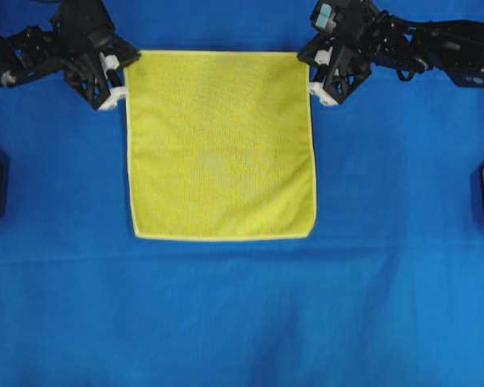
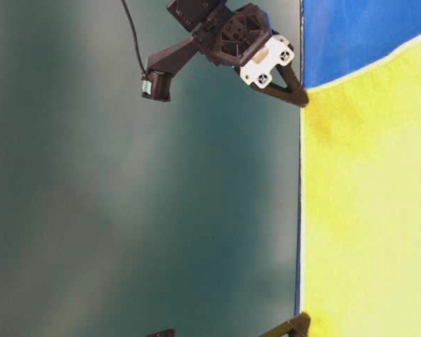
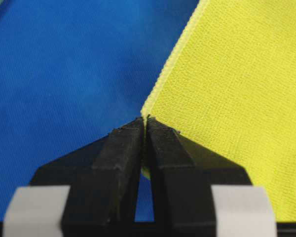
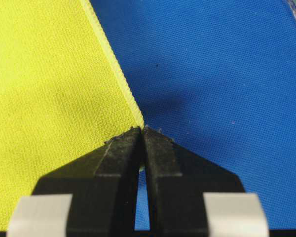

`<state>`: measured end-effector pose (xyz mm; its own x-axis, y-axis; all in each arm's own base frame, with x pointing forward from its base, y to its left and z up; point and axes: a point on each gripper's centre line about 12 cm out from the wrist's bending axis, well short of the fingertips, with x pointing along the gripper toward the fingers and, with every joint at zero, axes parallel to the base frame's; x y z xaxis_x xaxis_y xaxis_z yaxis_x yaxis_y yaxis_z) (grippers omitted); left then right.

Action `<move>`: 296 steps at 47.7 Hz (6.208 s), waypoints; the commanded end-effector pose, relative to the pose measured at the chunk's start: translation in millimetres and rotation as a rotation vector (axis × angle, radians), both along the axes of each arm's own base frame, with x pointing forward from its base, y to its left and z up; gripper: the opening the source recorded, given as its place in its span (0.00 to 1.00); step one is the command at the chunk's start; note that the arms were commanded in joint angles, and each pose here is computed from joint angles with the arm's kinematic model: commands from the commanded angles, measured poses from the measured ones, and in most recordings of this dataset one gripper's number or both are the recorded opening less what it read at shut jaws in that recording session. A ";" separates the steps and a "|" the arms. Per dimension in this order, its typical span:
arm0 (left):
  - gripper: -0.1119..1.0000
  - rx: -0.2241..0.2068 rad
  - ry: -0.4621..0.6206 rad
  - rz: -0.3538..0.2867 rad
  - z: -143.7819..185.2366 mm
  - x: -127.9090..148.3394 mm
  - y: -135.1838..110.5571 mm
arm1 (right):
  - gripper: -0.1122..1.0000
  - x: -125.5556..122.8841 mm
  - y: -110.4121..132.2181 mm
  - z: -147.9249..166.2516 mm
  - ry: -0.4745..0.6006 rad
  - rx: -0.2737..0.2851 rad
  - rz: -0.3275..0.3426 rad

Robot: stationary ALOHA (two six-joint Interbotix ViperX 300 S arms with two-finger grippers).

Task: Fold the yellow towel.
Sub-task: 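Pull both held corners toward the near edge, folding the towel in half, then open both grippers, then grasp the folded towel's left and right ends, then swing the left gripper's end toward the near side, rotating the strip vertical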

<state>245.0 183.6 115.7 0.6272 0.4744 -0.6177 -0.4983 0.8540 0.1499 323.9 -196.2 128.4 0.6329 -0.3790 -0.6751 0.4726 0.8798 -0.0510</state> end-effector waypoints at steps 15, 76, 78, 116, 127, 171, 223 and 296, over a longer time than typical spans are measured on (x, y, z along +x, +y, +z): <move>0.12 -0.058 0.017 -0.186 20.8 14.6 -65.9 | 0.12 7.9 60.6 29.0 -0.008 0.036 0.115; 0.12 -0.293 0.011 -0.564 12.1 33.9 -229.1 | 0.14 17.5 215.1 13.8 0.008 0.267 0.333; 0.13 -0.292 0.008 -0.563 12.7 34.1 -228.7 | 0.22 18.4 215.1 14.8 0.005 0.267 0.334; 0.72 -0.152 -0.029 -0.434 29.1 25.9 -159.6 | 0.65 14.1 141.3 20.8 0.013 0.168 0.208; 0.72 -0.149 0.052 -0.359 3.9 23.8 -133.3 | 0.65 15.2 126.6 -5.6 0.062 0.184 0.166; 0.14 -0.184 0.144 -0.355 -11.2 23.7 -133.9 | 0.12 14.9 119.5 -18.4 0.096 0.195 0.143; 0.14 -0.107 -0.140 -0.496 113.9 29.4 -170.5 | 0.12 -16.0 91.3 101.2 -0.134 0.111 0.038; 0.14 0.096 -0.311 -0.852 121.6 258.4 -285.9 | 0.12 -41.6 8.8 110.3 -0.151 -0.082 -0.098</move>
